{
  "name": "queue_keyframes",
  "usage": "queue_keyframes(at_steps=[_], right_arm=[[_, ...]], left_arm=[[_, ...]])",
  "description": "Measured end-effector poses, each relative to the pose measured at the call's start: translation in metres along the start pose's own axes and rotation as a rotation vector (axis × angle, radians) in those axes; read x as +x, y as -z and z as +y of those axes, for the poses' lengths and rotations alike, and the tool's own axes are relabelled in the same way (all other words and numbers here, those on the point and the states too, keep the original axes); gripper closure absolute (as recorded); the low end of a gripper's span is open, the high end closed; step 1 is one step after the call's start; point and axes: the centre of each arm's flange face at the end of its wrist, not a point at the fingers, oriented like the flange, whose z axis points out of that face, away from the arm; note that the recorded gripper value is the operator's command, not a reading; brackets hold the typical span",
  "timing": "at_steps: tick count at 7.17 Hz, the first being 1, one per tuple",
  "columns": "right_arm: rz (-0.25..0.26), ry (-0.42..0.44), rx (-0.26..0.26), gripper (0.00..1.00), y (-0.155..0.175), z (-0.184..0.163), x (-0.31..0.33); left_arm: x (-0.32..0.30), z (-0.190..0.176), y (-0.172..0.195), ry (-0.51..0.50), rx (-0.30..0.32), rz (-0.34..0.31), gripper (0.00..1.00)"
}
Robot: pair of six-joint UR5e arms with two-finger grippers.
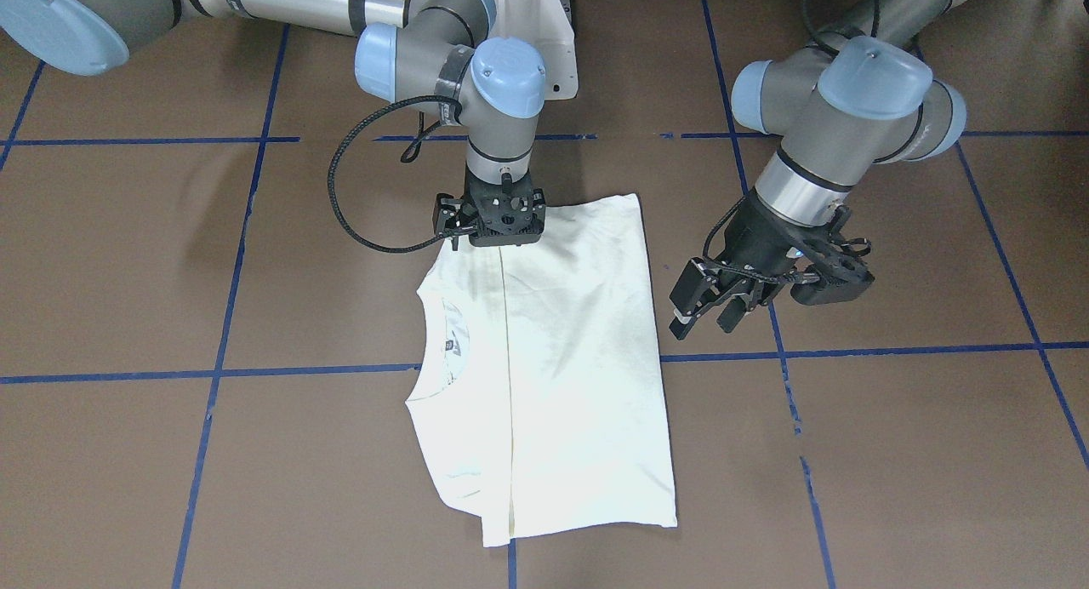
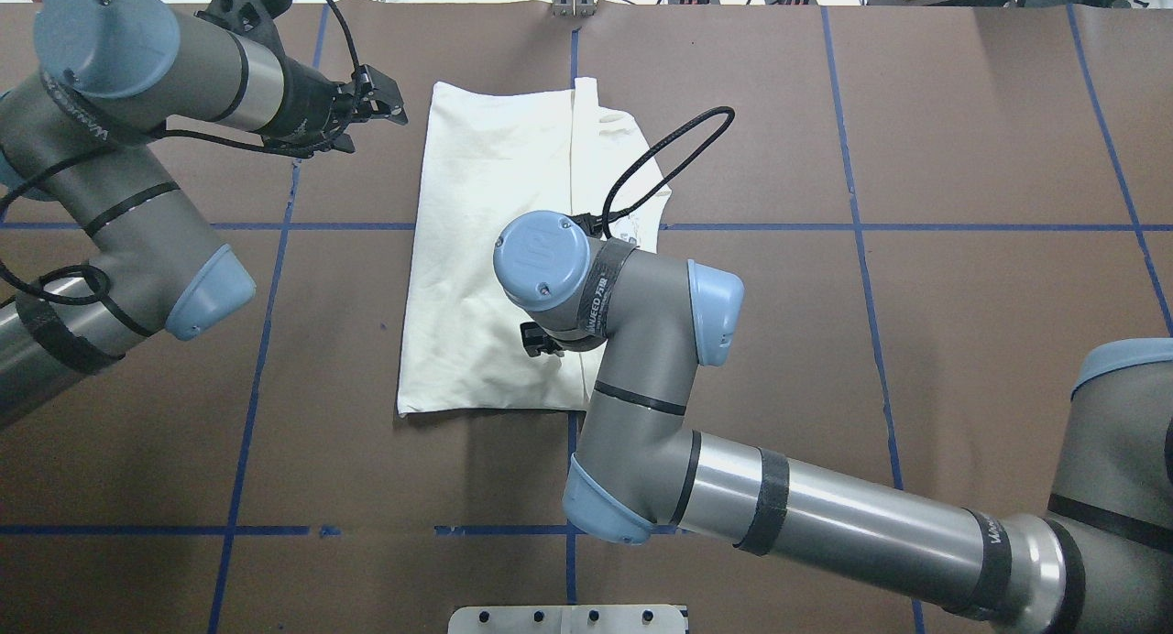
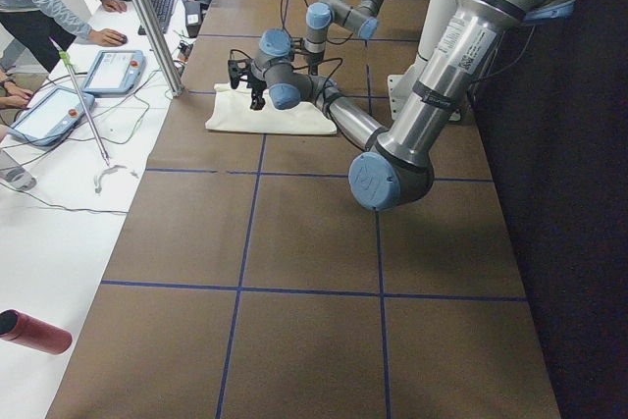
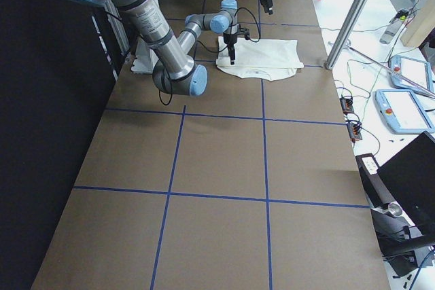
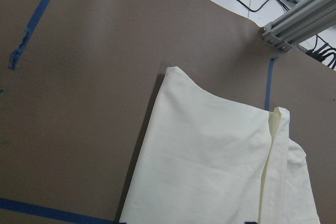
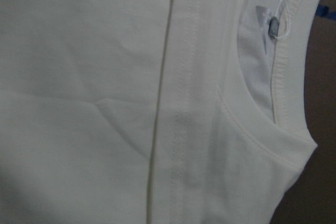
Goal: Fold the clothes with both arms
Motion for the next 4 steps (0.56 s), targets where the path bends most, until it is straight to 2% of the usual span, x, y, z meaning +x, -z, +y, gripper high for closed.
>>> queue_keyframes(at_steps=[4], right_arm=[[0.050, 0.011, -0.025, 0.00, -0.027, 0.006, 0.007]], left_arm=[[0.001, 0.001, 0.002, 0.000, 0.000, 0.001, 0.20]])
